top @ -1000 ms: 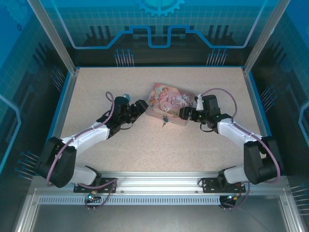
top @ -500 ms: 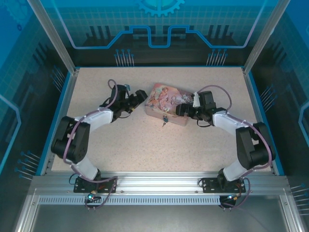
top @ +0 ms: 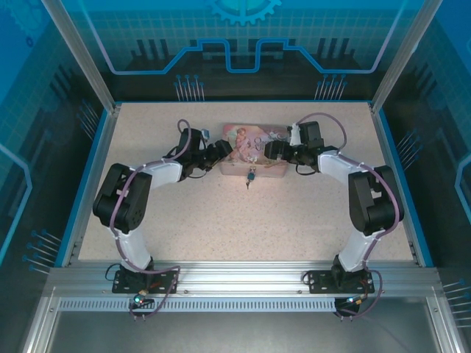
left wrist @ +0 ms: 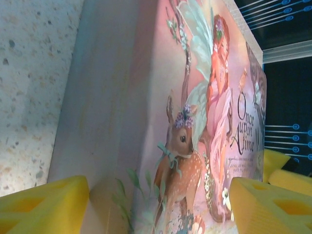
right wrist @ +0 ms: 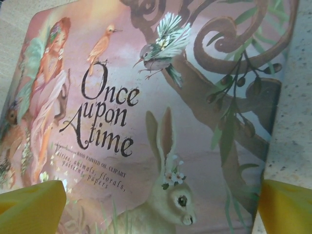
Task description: Unlock a padlock with a key
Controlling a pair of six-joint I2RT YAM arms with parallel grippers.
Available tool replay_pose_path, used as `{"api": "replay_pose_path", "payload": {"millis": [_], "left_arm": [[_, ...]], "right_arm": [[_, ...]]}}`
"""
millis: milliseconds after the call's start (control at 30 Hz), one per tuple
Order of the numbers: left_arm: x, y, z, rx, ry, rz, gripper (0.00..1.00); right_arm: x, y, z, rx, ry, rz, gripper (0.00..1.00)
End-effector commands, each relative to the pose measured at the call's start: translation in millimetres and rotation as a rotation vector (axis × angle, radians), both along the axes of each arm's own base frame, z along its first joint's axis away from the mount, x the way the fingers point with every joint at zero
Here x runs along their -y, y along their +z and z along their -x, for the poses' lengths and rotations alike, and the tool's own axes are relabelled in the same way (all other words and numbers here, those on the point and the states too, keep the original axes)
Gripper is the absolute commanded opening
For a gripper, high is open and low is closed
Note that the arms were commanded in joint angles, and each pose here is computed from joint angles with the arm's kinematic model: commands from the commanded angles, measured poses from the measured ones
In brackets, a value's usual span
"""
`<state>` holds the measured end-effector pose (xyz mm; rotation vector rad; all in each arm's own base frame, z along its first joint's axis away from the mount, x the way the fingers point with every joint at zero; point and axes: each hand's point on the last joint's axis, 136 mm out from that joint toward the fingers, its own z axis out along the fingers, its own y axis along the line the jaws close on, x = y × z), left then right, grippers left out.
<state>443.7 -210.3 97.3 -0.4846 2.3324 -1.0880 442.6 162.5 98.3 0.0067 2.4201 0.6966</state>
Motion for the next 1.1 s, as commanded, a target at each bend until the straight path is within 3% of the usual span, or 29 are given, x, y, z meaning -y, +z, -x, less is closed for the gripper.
{"api": "replay_pose_path", "payload": {"millis": [0, 100, 200, 300, 400, 533, 733, 1067], "left_arm": [[2.5, 27.9, 12.0, 0.066, -0.028, -0.004, 0.79], [-10.5, 36.7, 15.9, 0.088, 0.006, -0.019, 0.81], [-23.7, 50.6, 21.6, 0.127, 0.04, -0.046, 0.82], [-32.3, 63.8, 30.7, 0.171, 0.057, -0.074, 0.81], [-30.7, 72.5, 43.4, 0.208, 0.038, -0.061, 0.77], [-9.8, 69.1, 68.2, 0.217, -0.033, -0.042, 0.76], [12.6, 45.7, 91.8, 0.174, -0.062, 0.028, 0.76], [13.8, 39.2, 94.0, 0.157, -0.057, 0.038, 0.76]], "right_arm": [[19.3, 23.8, -3.1, 0.094, -0.022, 0.101, 1.0], [46.3, 31.2, 4.6, 0.112, -0.072, 0.192, 1.0], [56.3, 46.1, 22.3, 0.156, -0.079, 0.198, 1.0], [36.5, 62.3, 44.7, 0.22, -0.008, 0.065, 0.96], [3.6, 47.3, 74.2, 0.202, 0.073, -0.091, 0.86], [-38.4, 21.0, 95.8, 0.2, 0.158, -0.114, 0.85], [-67.5, -8.1, 94.8, 0.251, 0.209, -0.117, 0.85], [-95.3, -31.9, 76.2, 0.321, 0.212, -0.138, 0.81]]}}
